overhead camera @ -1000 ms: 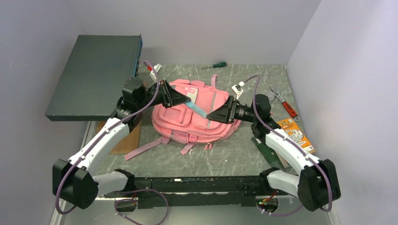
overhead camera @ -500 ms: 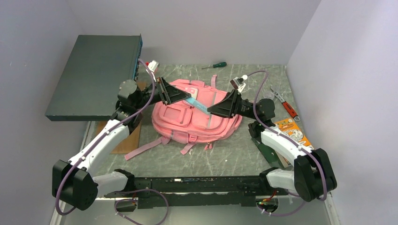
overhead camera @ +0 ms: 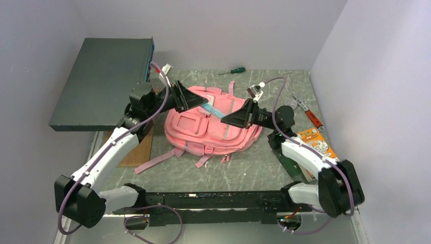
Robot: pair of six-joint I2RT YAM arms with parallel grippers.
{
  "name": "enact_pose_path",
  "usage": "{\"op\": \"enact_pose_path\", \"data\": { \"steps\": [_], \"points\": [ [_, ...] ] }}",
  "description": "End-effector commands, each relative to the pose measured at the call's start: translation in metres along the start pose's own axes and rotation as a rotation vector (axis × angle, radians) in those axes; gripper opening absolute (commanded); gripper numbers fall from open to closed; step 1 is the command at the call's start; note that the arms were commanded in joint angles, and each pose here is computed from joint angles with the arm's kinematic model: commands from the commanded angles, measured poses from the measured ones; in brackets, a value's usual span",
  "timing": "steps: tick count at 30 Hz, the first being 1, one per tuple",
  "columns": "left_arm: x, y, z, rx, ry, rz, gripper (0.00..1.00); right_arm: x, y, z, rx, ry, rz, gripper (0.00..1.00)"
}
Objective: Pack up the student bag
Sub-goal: Pick up the stationery from the center of the board, then place the stationery in the student bag.
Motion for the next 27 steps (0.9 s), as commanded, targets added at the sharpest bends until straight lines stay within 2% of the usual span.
{"op": "enact_pose_path", "data": {
  "steps": [1, 3, 4, 7, 9, 12, 16, 17, 22, 27],
  "points": [
    [0.059, 0.034, 0.019, -0.073, -0.18, 0.521, 0.96, -0.044, 0.028, 0.032, -0.137, 0.133, -0.419, 0.0],
    [0.077, 0.051, 0.025, -0.091, -0.245, 0.691, 1.0, -0.075, 0.064, 0.045, -0.186, 0.203, -0.764, 0.0],
    [0.083, 0.054, 0.024, -0.075, -0.276, 0.742, 1.0, -0.083, 0.079, 0.047, -0.196, 0.226, -0.874, 0.0],
    [0.103, 0.05, 0.012, 0.039, -0.335, 0.859, 1.0, -0.093, 0.102, 0.05, -0.187, 0.29, -1.015, 0.0],
    [0.119, 0.04, -0.001, 0.145, -0.327, 0.906, 0.98, -0.093, 0.101, 0.048, -0.17, 0.308, -1.0, 0.0],
    [0.151, 0.024, -0.011, 0.262, -0.314, 0.967, 0.85, -0.092, 0.087, 0.038, -0.126, 0.294, -0.894, 0.0],
    [0.193, 0.005, -0.018, 0.371, -0.294, 1.024, 0.54, -0.1, 0.078, 0.027, -0.099, 0.234, -0.825, 0.0],
    [0.202, 0.003, -0.02, 0.394, -0.288, 1.042, 0.49, -0.1, 0.078, 0.026, -0.096, 0.23, -0.816, 0.0],
    [0.243, -0.001, -0.027, 0.469, -0.279, 1.12, 0.36, -0.099, 0.078, 0.022, -0.081, 0.232, -0.811, 0.0],
    [0.267, 0.001, -0.037, 0.505, -0.277, 1.161, 0.36, -0.099, 0.077, 0.021, -0.074, 0.235, -0.797, 0.0]
  ]
}}
Point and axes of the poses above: each gripper's point midway between its finger pads, its own y axis back along the fingers, its own x axis along the line the jaws close on, z = x × y, the point moved 1 cm from there along y, back along the fingers, and after that the axes turned 1 degree about y, right-handed, at the moved point
